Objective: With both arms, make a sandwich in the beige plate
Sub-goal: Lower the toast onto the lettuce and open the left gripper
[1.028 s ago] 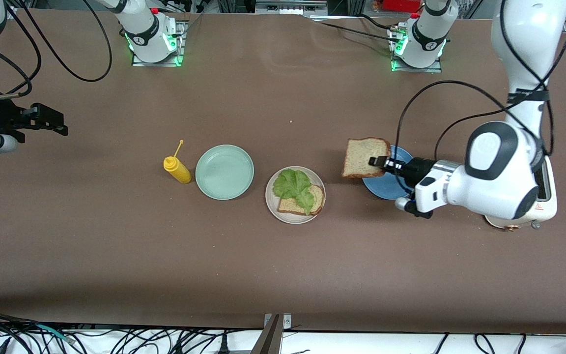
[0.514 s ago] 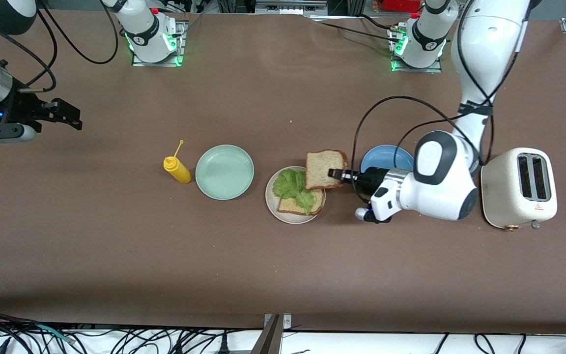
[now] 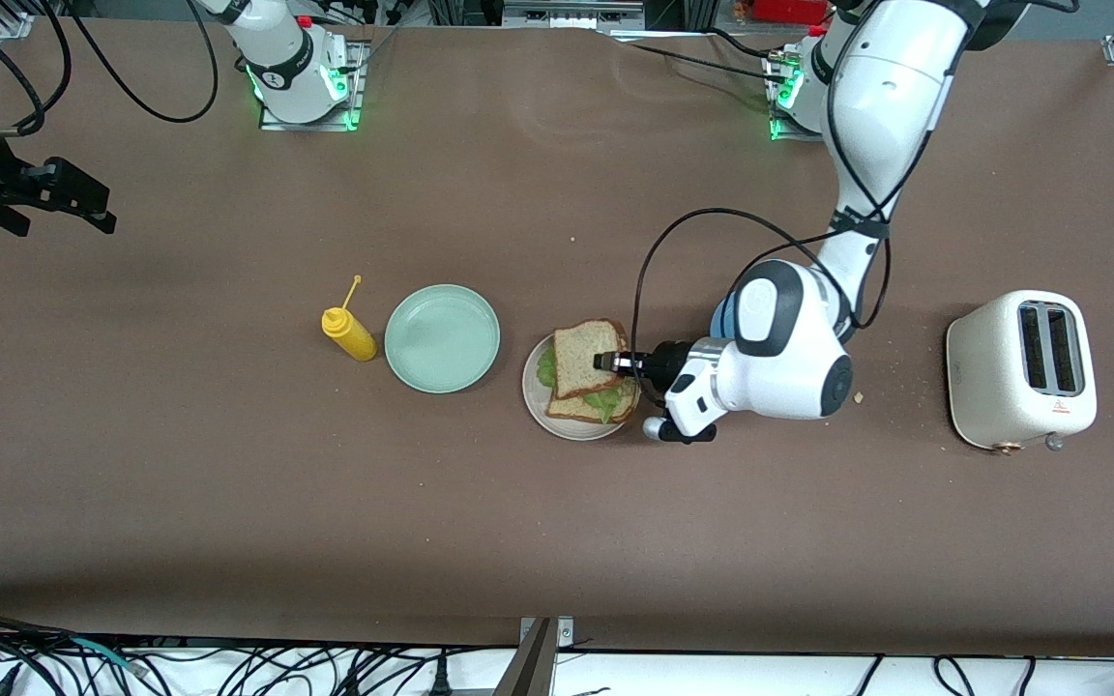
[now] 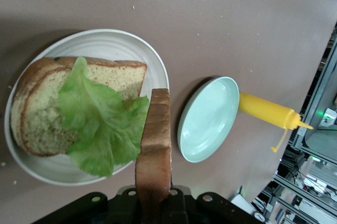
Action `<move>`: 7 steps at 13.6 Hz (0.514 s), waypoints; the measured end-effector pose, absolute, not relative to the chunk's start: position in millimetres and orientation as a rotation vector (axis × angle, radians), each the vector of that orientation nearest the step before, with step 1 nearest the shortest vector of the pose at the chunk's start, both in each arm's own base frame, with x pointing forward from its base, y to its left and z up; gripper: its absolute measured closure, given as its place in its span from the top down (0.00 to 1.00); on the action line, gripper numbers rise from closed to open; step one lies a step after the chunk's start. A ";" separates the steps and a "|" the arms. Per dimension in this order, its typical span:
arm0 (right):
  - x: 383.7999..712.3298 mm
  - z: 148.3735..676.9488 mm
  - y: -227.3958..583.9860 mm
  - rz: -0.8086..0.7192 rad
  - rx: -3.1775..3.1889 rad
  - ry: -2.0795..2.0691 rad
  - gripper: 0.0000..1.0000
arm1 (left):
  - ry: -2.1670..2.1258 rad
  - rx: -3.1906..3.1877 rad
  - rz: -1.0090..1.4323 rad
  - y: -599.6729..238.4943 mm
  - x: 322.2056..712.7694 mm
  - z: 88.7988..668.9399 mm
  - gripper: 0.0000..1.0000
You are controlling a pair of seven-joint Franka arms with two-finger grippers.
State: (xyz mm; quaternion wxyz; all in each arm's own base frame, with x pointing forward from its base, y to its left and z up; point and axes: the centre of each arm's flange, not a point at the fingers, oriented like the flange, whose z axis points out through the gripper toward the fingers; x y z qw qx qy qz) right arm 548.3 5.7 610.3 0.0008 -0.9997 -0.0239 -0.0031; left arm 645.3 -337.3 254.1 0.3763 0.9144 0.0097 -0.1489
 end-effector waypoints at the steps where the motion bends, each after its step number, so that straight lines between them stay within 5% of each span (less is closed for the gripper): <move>1: 550.6 606.8 5.1 0.000 -3.139 -0.073 1.00 | 0.028 2.345 -0.378 -341.0 643.9 247.5 0.09; 7: 549.2 602.1 1.3 0.055 -3.137 -0.060 1.00 | 0.035 2.354 -0.385 -345.7 641.4 234.9 0.09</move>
